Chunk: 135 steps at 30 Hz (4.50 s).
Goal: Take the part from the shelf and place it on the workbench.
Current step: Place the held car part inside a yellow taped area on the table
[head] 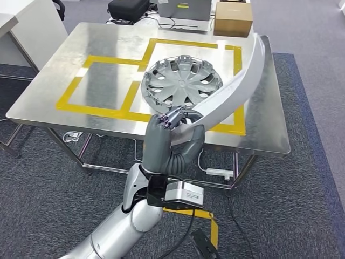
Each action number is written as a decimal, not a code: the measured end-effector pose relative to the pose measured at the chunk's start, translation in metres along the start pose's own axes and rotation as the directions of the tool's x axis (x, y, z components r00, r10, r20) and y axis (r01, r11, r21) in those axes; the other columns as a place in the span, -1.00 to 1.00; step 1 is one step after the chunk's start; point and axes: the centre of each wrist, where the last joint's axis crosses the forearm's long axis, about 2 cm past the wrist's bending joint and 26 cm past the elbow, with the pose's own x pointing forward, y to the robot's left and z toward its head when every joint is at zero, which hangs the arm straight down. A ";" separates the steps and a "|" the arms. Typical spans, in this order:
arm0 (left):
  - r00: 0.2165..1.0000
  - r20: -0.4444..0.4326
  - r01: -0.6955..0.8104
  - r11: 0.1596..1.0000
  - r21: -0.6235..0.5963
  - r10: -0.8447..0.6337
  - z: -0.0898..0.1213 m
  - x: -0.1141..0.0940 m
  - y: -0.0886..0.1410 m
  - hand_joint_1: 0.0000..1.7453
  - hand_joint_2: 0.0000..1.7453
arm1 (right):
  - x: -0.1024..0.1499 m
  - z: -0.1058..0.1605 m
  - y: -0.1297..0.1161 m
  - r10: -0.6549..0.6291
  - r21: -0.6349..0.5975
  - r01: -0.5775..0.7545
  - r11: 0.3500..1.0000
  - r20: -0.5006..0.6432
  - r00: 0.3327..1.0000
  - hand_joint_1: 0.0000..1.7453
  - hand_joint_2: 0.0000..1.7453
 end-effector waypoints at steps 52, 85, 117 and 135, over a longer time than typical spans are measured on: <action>1.000 0.000 -0.001 1.000 0.000 0.001 0.000 0.000 0.000 1.00 1.00 | 0.000 0.000 -0.001 0.001 -0.001 -0.001 1.000 0.001 1.000 -1.00 -1.00; 1.000 0.000 0.000 1.000 -0.001 0.000 0.000 0.000 0.000 1.00 1.00 | -0.001 0.000 0.000 0.000 0.000 0.000 1.000 -0.002 1.000 -1.00 -1.00; 1.000 -0.001 0.000 1.000 -0.001 0.000 0.000 0.000 0.000 1.00 1.00 | -0.001 0.000 -0.001 0.001 -0.001 -0.001 1.000 -0.001 1.000 -1.00 -1.00; 1.000 -0.003 0.002 1.000 -0.001 -0.002 0.001 -0.001 0.001 1.00 1.00 | 0.000 0.000 -0.001 0.001 -0.001 -0.001 1.000 0.001 1.000 -1.00 -1.00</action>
